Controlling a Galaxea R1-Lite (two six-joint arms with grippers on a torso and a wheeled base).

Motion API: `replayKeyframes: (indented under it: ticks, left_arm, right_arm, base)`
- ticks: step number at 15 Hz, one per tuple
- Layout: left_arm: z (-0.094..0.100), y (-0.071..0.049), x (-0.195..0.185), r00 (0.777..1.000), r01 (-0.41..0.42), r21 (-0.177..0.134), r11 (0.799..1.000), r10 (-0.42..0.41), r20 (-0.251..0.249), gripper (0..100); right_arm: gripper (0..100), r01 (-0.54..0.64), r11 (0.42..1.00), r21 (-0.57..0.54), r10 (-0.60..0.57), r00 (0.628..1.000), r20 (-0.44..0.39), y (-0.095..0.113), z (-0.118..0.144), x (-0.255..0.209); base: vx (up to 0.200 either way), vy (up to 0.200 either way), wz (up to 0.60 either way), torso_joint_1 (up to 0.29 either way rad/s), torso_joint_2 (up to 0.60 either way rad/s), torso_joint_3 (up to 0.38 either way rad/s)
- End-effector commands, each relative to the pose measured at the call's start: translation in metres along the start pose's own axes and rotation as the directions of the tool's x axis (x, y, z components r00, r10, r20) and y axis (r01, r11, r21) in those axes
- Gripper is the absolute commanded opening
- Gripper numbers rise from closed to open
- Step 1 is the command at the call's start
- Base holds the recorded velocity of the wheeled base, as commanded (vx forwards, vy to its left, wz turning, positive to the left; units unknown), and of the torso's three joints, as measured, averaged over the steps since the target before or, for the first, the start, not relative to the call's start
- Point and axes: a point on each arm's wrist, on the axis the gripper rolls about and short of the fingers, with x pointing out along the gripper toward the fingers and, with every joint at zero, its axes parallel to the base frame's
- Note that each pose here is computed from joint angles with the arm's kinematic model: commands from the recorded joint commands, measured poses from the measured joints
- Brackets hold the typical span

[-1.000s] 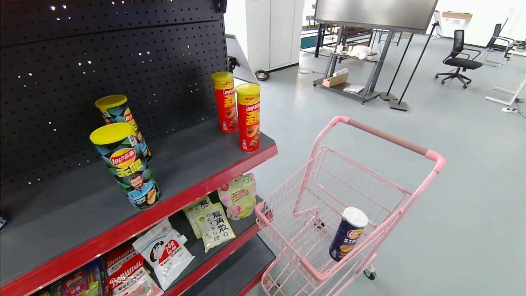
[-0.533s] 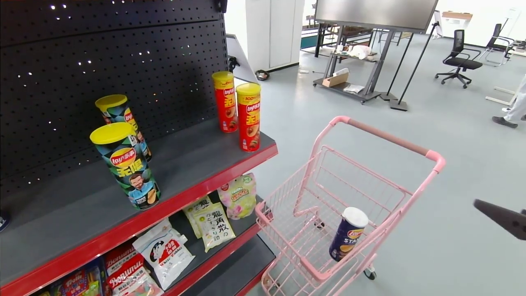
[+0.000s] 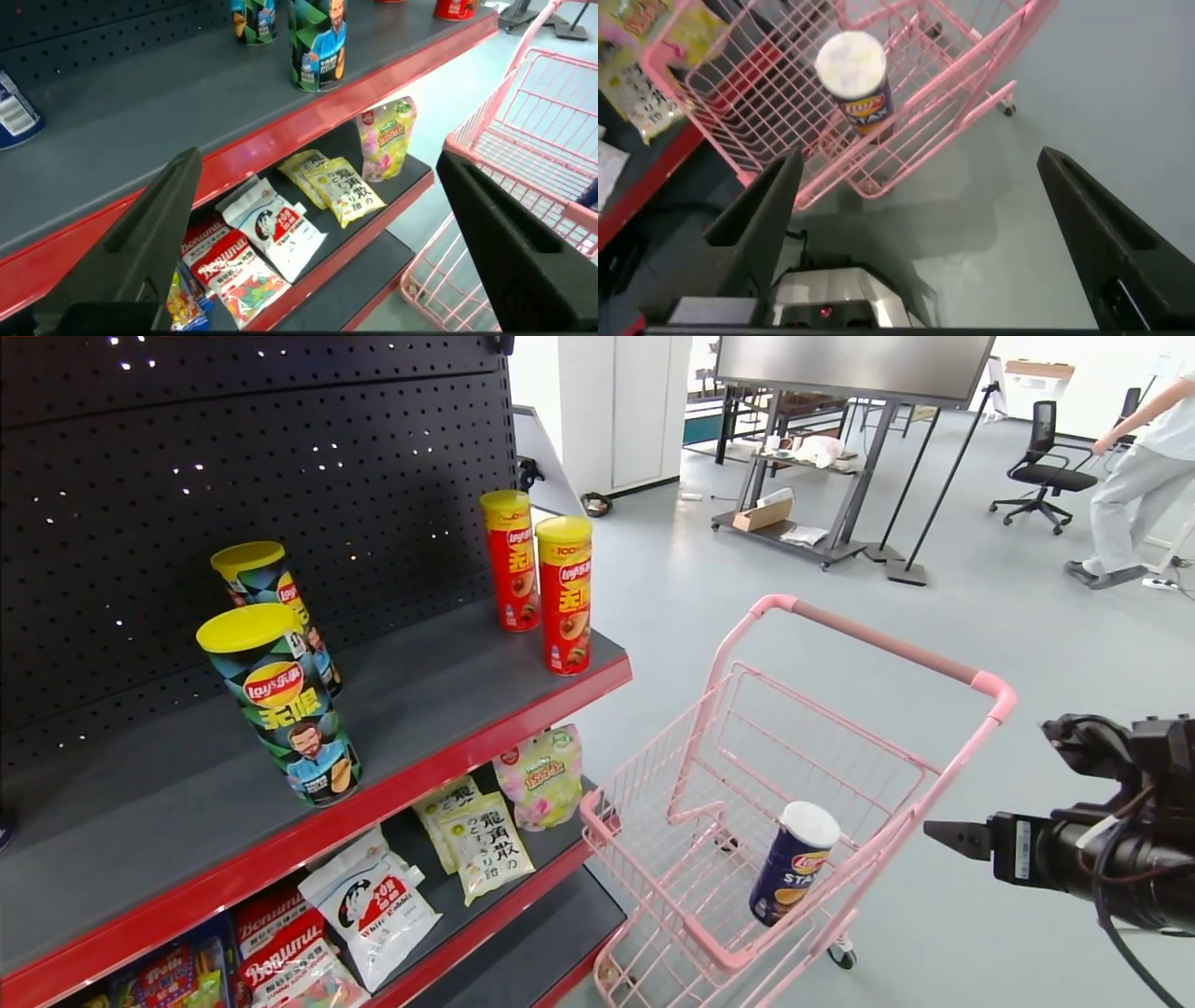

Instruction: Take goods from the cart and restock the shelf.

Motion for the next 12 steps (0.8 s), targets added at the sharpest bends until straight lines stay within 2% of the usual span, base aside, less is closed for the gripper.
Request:
replayKeyframes:
  ticks: [1,3,9,12]
  left_arm:
    - [0.000,0.000,0.000,1.000,0.000,0.000,1.000,0.000,0.000,100]
    - [0.000,0.000,0.000,1.000,0.000,-0.002,1.000,0.000,0.000,100]
    - [0.000,0.000,0.000,1.000,0.000,0.000,1.000,0.000,0.000,100]
    - [0.000,0.000,0.000,1.000,0.000,-0.002,1.000,0.000,0.000,100]
  right_arm:
    - [100,0.006,1.000,-0.021,-0.007,0.998,-0.069,0.001,-0.007,0.017]
    - [100,-0.026,0.999,-0.043,0.023,0.998,-0.063,0.010,-0.011,0.021]
    - [100,-0.051,0.996,-0.076,0.046,0.996,-0.072,0.017,-0.018,0.027]
    - [100,-0.040,0.996,-0.083,0.033,0.996,-0.081,0.016,-0.028,0.019]
  base:
    - [0.000,0.000,0.60,-0.134,0.35,0.183]
    - [0.000,0.000,0.60,-0.149,0.34,0.200]
    - [0.000,0.000,0.00,-0.146,0.35,0.203]
    - [0.000,0.000,0.00,-0.023,0.08,0.042]
